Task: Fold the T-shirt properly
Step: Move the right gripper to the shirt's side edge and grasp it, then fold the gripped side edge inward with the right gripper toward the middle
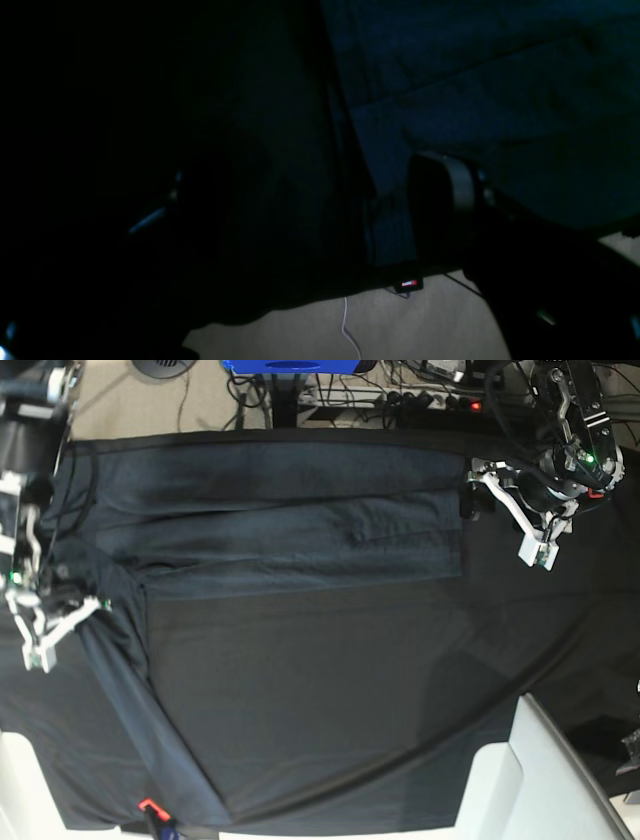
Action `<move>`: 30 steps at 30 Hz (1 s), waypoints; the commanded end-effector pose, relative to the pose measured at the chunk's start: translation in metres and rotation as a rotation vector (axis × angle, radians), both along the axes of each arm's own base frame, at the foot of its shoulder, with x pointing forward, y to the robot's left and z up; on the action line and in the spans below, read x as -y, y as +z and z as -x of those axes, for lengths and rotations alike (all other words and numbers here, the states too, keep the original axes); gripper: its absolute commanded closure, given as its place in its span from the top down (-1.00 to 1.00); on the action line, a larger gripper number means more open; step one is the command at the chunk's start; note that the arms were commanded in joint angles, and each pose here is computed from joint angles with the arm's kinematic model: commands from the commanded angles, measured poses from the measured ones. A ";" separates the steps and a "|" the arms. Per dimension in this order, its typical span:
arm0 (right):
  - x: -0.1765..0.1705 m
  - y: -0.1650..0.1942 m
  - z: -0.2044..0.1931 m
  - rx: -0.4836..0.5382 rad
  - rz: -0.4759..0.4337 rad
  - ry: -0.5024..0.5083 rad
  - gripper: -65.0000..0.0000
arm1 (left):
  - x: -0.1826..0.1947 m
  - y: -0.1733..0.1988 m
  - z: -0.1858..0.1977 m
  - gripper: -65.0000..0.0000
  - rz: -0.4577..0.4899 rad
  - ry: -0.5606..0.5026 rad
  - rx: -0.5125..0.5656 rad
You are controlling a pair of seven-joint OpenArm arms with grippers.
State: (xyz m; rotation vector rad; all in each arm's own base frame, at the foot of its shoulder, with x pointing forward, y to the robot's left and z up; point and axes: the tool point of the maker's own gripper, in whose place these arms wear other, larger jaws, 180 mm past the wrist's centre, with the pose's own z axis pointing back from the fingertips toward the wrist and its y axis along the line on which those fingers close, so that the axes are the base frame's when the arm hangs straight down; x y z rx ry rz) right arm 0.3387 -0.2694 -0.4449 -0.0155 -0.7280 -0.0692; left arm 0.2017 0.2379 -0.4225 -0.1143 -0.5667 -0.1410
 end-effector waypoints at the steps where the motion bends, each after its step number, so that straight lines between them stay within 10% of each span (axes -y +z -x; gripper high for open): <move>1: 0.009 0.020 -0.008 0.052 0.027 0.000 -1.00 | -0.002 0.009 -0.007 0.62 -0.002 -0.006 0.038; 30: -0.040 0.018 0.116 -0.140 0.041 0.067 -1.00 | -0.006 0.009 -0.007 0.62 -0.018 -0.008 0.037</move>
